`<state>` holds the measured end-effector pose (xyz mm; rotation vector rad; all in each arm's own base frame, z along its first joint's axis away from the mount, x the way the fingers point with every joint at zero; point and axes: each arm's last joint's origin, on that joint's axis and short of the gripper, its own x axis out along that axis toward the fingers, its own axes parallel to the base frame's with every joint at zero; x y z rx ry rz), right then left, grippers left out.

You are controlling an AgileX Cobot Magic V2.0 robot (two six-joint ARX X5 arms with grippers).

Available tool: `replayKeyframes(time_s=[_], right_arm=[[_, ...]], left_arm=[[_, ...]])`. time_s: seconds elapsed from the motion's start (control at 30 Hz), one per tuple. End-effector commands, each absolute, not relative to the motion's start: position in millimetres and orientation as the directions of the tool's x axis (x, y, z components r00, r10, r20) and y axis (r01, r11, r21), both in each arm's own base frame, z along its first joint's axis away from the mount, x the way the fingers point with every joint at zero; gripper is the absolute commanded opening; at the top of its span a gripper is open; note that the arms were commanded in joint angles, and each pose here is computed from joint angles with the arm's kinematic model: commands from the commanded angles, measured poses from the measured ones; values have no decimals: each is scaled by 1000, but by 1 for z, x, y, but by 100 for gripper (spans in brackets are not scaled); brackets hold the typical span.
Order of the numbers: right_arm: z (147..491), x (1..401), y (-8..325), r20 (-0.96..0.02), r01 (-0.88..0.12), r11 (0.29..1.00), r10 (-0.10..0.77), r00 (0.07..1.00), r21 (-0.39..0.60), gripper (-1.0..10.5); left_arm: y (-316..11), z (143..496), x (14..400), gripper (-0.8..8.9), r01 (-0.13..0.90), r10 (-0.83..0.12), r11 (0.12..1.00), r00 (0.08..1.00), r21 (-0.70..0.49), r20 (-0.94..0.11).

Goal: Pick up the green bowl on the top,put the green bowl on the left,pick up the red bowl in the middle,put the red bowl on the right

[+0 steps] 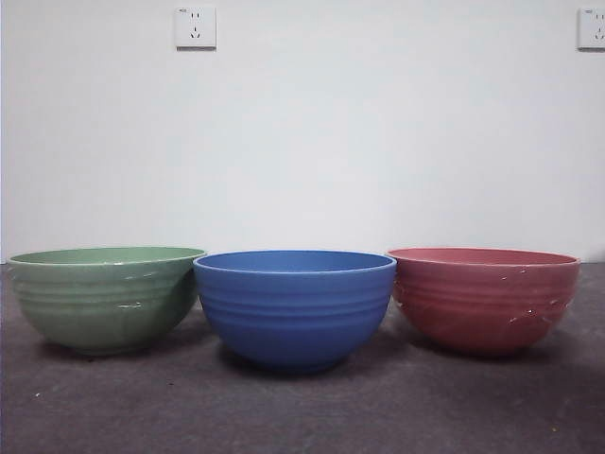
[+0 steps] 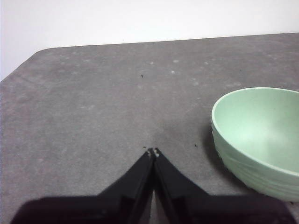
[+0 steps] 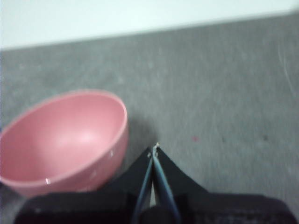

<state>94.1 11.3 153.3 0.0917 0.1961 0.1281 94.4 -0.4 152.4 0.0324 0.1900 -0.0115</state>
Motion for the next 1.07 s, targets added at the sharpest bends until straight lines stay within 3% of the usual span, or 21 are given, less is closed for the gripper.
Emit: replayKeyframes(time_s=[0.03, 1.07], right_arm=[[150, 95, 12, -163, -124, 988, 138, 977, 91, 2], [150, 96, 11, -166, -116, 989, 131, 977, 97, 2]], left_arm=[[0, 148, 95, -3, 10, -4, 1000, 979, 25, -205], [0, 148, 95, -3, 9, -4, 1000, 979, 25, -205]])
